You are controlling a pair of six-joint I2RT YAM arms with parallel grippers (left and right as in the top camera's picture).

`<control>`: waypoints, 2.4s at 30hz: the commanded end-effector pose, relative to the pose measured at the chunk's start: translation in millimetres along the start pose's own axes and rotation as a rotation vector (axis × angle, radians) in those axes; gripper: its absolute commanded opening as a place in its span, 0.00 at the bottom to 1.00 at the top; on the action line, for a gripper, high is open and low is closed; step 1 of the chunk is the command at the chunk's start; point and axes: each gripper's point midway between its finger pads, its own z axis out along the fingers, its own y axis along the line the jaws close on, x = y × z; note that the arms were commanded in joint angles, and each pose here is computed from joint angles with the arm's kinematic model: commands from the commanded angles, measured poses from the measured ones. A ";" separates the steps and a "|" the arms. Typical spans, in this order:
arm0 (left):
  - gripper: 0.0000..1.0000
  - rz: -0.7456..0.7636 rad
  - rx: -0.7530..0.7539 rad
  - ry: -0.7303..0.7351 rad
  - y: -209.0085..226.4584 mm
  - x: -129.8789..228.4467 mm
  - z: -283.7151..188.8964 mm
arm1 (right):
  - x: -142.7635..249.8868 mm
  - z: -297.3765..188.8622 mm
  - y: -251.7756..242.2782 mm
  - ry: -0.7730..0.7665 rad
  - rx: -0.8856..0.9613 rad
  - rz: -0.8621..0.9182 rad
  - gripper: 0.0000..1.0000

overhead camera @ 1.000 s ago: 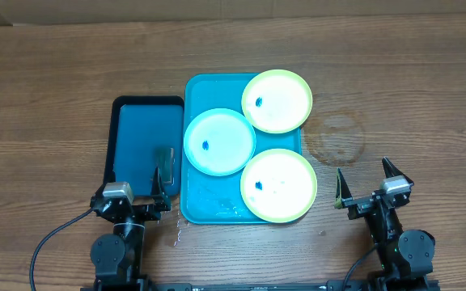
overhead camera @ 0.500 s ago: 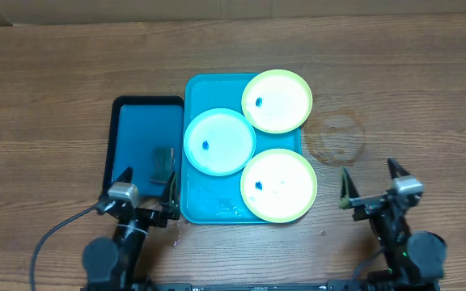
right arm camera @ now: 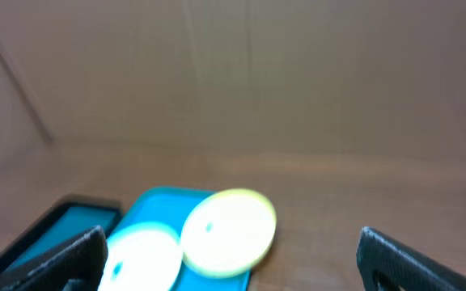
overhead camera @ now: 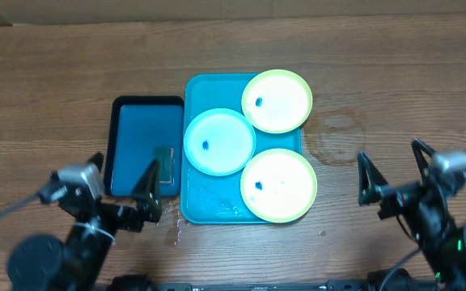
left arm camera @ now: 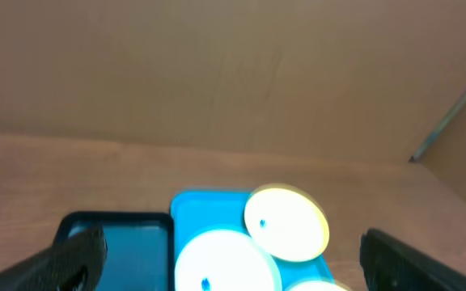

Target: Clean dirty plates on tray and stack at the side

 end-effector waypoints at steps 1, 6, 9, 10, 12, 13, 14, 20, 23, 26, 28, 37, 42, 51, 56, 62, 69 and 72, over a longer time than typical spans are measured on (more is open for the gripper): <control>1.00 0.037 -0.003 0.093 -3.4 -12.9 7.6 | -9.5 12.6 11.4 0.105 -0.063 0.029 1.00; 1.00 0.012 -0.044 0.357 6.7 5.9 26.6 | 7.9 33.3 5.8 0.385 -0.033 0.101 1.00; 1.00 -0.045 -0.072 0.532 14.9 27.7 37.6 | 23.8 43.7 1.6 0.540 -0.013 0.141 1.00; 1.00 -0.063 -0.081 0.586 17.9 36.2 41.3 | 30.1 47.0 0.2 0.584 -0.008 0.152 1.00; 1.00 -0.090 -0.094 0.670 23.8 51.0 50.0 | 45.5 55.6 -3.5 0.664 0.003 0.174 1.00; 1.00 -0.103 -0.101 0.711 27.1 58.3 55.3 | 53.8 59.4 -3.9 0.704 0.000 0.187 1.00; 1.00 -0.118 -0.108 0.753 30.2 65.9 59.8 | 62.0 61.8 -1.3 0.746 -0.017 0.207 1.00; 1.00 -0.185 -0.137 0.952 44.0 102.6 80.2 | 103.0 71.4 20.0 0.978 -0.145 0.357 1.00; 0.74 -0.211 -0.144 1.022 48.4 116.3 87.5 | 115.5 78.8 16.9 1.033 -0.135 0.378 0.75; 0.64 -0.222 -0.168 1.083 55.3 129.1 91.0 | 126.9 82.5 14.6 1.087 -0.122 0.402 0.48; 0.52 -0.230 -0.175 1.108 57.5 135.0 92.5 | 135.1 83.9 11.4 1.125 -0.086 0.437 0.44; 0.50 -0.224 -0.198 1.129 63.4 140.4 94.9 | 162.4 81.5 -3.7 1.188 0.040 0.478 0.45; 0.53 -0.221 -0.197 1.119 64.2 139.7 97.7 | 172.6 91.4 -1.6 1.166 0.058 0.515 0.47; 0.54 -0.214 -0.212 1.113 66.8 139.2 98.6 | 187.0 114.8 12.0 1.100 0.081 0.464 0.47; 0.54 -0.214 -0.211 1.114 66.8 139.2 98.5 | 192.1 133.7 43.5 1.039 0.002 0.427 0.47; 0.52 -0.211 -0.219 1.115 68.0 139.3 98.0 | 200.9 155.2 58.8 0.961 0.086 0.368 0.46; 0.53 -0.210 -0.239 1.119 70.6 139.9 96.3 | 188.6 182.6 75.4 0.795 0.122 0.281 0.46; 0.53 -0.214 -0.252 1.130 71.5 141.1 93.5 | 180.2 190.6 82.6 0.746 0.096 0.282 0.52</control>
